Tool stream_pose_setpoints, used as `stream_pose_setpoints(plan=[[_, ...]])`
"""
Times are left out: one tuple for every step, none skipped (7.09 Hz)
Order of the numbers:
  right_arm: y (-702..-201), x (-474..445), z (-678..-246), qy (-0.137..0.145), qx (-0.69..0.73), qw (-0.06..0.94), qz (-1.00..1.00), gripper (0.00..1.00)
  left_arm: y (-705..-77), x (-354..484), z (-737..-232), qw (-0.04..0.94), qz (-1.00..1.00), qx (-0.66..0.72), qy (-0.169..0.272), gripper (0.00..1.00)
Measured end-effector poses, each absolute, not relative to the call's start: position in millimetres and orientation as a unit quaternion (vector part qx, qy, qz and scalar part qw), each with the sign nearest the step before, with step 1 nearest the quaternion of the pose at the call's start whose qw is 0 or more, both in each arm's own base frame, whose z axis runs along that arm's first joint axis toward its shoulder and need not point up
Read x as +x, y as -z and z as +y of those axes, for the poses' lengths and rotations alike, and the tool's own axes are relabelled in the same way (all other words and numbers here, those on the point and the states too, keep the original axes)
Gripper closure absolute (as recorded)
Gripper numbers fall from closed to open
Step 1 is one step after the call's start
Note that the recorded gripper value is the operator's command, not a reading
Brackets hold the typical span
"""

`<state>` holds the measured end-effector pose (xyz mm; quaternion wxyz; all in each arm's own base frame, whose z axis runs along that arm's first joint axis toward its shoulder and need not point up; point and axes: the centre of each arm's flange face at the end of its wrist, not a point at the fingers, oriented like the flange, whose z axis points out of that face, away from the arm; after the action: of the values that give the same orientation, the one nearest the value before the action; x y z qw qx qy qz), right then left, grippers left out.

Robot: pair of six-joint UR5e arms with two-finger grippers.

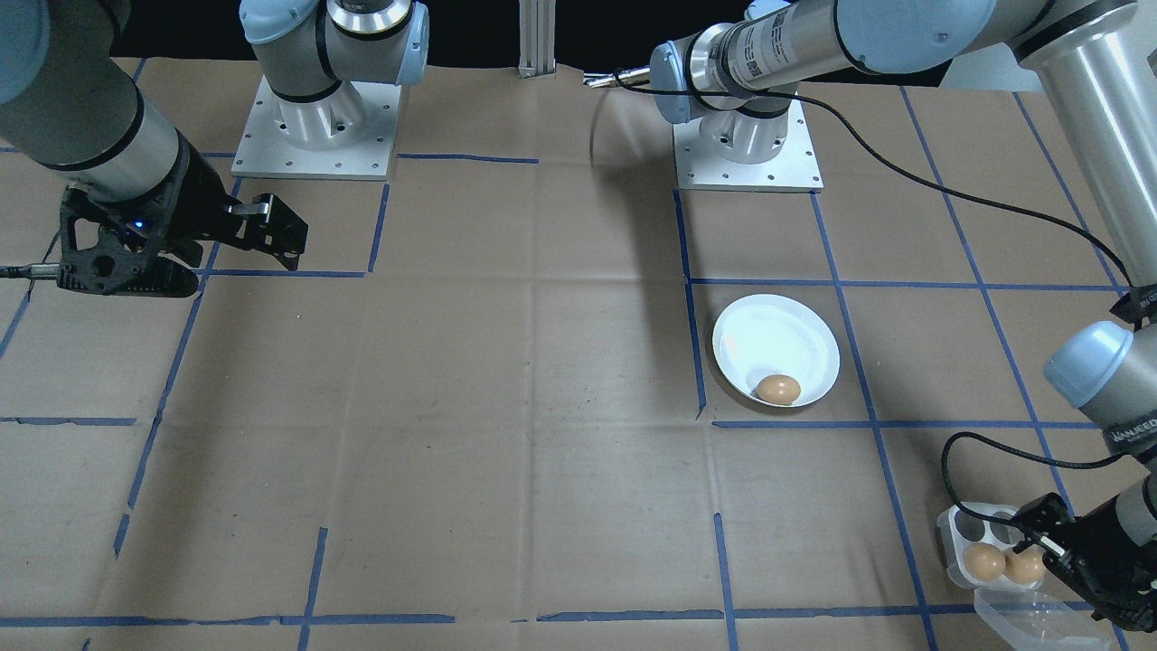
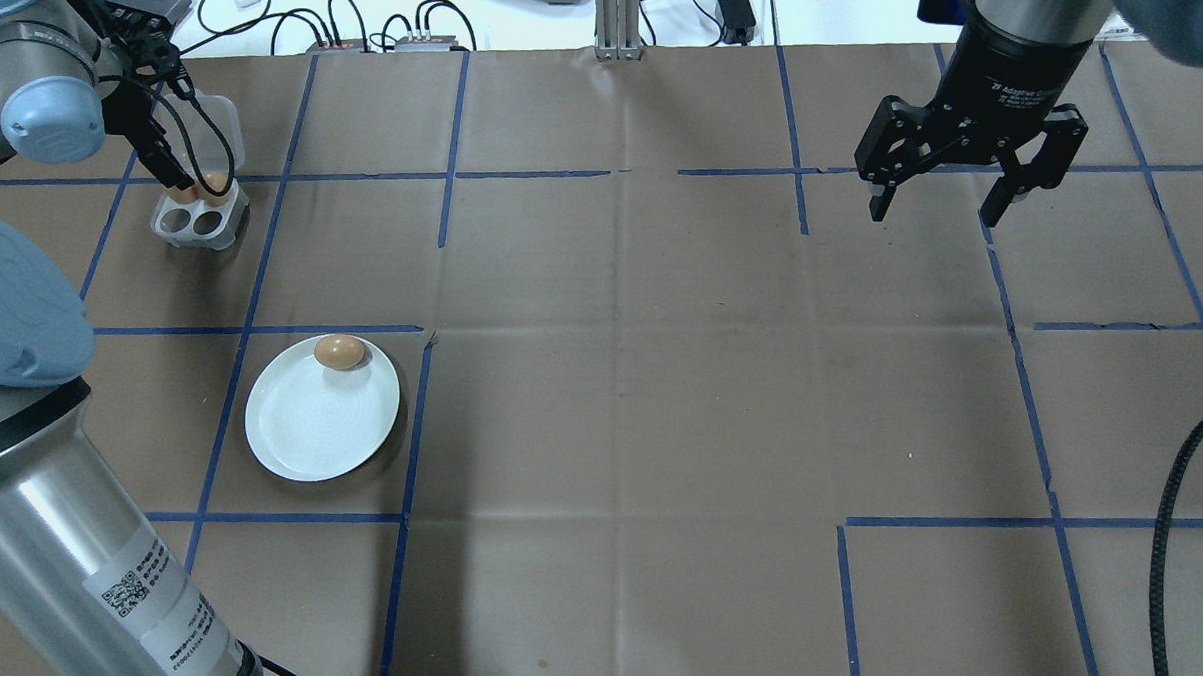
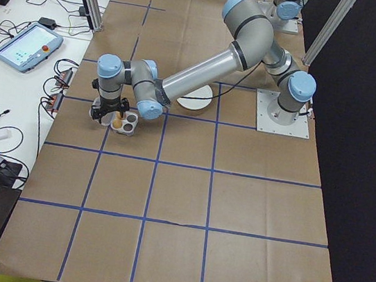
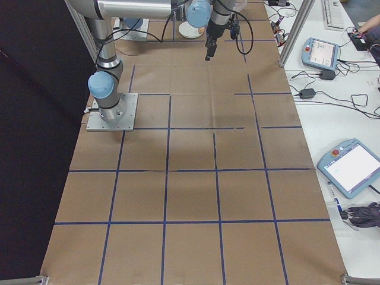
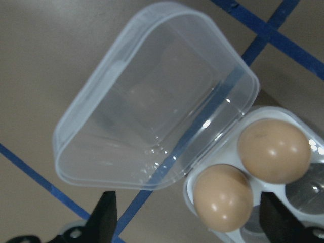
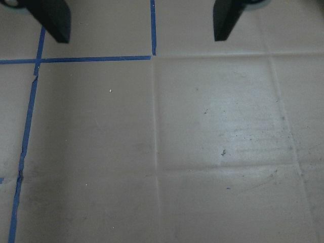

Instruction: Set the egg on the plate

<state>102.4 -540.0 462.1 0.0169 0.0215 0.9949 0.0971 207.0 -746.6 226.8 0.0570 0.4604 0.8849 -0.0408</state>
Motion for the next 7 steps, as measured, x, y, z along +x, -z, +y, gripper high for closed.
stream_pose_setpoints(plan=[[-462.2,102.4,-540.0,-0.097,0.021,0.017,0.995,0.00,-226.0,208.6,-742.3,0.040,0.889,0.454,0.032,0.00],[-462.2,102.4,-540.0,-0.097,0.021,0.017,0.995,0.00,-226.3,215.7,-737.7,0.027,0.895,0.444,0.024,0.00],[-462.0,102.4,-540.1,-0.097,0.021,0.017,0.995,0.00,-227.7,225.5,-733.8,0.018,0.899,0.437,0.024,0.01],[-461.9,102.4,-540.2,-0.097,0.022,0.017,0.995,0.00,-229.3,229.7,-732.5,0.009,0.900,0.434,0.030,0.06],[-462.0,102.4,-540.1,-0.097,0.022,0.017,0.995,0.00,-230.3,230.0,-731.6,0.002,0.901,0.433,0.031,0.06],[-462.1,102.4,-540.1,-0.097,0.021,0.017,0.995,0.00,-228.6,229.1,-729.9,-0.005,0.900,0.435,0.022,0.04],[-462.1,102.4,-540.0,-0.097,0.021,0.017,0.995,0.00,-224.2,228.7,-727.5,-0.009,0.898,0.440,0.005,0.04]])
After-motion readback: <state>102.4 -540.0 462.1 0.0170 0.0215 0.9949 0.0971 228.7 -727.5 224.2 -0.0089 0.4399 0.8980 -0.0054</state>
